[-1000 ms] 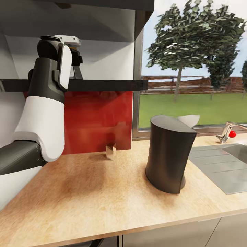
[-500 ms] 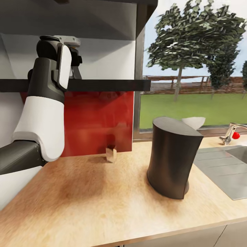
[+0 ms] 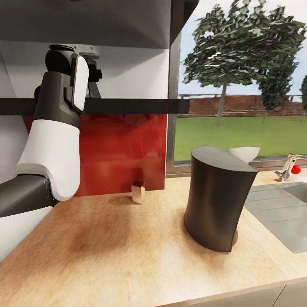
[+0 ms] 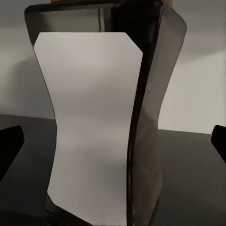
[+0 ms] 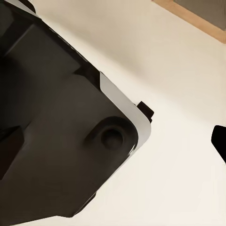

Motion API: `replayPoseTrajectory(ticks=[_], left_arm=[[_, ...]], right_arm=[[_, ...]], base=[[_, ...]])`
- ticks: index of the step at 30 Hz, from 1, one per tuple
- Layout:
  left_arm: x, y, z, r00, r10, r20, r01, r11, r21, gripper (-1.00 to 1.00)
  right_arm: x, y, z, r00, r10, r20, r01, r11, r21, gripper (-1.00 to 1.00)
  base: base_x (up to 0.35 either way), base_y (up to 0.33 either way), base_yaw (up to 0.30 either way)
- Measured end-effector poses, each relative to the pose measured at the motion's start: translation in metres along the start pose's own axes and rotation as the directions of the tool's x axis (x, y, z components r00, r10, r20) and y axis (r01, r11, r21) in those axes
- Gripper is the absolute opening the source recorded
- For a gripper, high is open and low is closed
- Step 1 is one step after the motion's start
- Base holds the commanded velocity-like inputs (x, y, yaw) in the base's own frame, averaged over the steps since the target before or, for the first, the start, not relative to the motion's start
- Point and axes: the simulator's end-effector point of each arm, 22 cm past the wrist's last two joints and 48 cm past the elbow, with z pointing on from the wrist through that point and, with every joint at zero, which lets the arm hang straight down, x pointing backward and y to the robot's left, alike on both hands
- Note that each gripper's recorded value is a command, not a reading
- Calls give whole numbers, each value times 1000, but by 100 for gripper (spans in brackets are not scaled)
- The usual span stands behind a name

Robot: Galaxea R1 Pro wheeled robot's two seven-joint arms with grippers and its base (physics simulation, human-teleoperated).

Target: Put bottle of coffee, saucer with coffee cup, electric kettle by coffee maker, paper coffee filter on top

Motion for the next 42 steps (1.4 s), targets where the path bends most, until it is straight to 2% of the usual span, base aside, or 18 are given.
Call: replayPoseTrajectory(ticks=[31,38,39,42], left_arm=[[2,0,1,1000,1,-5,-1,1000,0,100],[5,3,3,1000,-14,-15,14,1000,-1,100],[5,4,4,1000,-16,-16,16,1000,-1,-100],[6,4,4,1000,-23,-18,23,1000,2,-100]], right_arm=[[0,0,0,1000,0,0,0,1000,0,100],[0,0,0,1000,0,0,0,1000,0,100],[0,0,0,1000,0,0,0,1000,0,100],[0,0,0,1000,0,0,0,1000,0,100]], base=[[43,6,0],[0,0,0],[0,0,0],[0,0,0]])
